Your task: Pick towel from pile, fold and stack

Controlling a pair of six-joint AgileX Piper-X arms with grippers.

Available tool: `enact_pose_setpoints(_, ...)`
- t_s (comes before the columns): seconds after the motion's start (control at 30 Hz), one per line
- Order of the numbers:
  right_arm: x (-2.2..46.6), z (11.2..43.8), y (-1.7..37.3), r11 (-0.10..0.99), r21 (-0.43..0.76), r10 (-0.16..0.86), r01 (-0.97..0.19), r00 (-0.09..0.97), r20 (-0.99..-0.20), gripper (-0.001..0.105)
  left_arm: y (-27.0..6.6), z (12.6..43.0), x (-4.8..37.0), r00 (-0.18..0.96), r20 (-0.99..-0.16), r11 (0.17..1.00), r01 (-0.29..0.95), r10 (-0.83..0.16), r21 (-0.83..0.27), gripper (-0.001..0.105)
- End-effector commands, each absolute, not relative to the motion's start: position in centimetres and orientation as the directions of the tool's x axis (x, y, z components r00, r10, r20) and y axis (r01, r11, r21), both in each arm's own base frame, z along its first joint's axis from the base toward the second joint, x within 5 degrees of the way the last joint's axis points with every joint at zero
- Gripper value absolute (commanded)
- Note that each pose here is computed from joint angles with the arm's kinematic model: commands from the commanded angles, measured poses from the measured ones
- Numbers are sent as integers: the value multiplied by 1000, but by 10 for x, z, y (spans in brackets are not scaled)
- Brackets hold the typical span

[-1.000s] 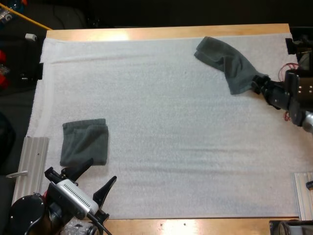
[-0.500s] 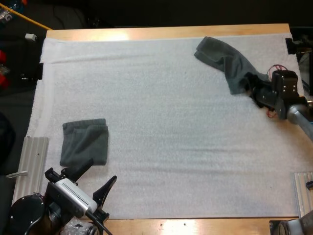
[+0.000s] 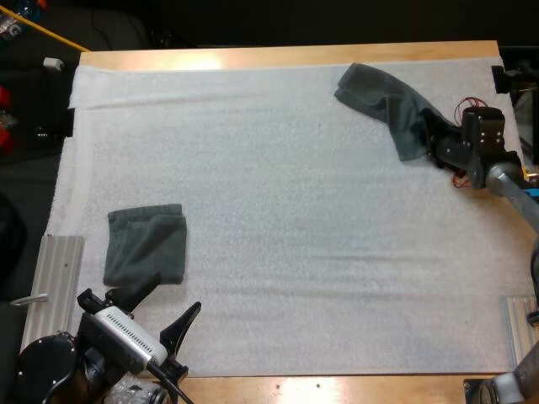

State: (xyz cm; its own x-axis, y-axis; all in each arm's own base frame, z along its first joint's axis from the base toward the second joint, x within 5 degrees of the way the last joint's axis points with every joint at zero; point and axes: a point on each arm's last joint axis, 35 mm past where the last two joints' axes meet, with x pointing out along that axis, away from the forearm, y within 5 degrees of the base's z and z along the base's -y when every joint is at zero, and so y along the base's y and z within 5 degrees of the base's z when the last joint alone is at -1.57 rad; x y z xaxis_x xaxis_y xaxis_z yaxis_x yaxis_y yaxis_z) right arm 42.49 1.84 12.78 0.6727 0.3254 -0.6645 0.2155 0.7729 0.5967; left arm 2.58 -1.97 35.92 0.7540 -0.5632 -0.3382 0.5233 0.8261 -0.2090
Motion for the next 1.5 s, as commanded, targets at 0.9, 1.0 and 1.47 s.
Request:
enact_pose_setpoints(0.9, 270, 400, 72, 865, 192, 502, -464, 804, -318, 0, -20, 363, 25, 754, -323, 820, 529, -572, -218, 62)
enact_pose_setpoints(1.0, 237, 426, 74, 847, 183, 532, -500, 798, -283, 0, -20, 363, 25, 754, -323, 820, 529, -572, -218, 62)
enact_pose_setpoints(1.47, 147, 444, 90, 709, 309, 703, -634, 600, -382, 0, -20, 363, 25, 753, -323, 819, 530, -573, -219, 62)
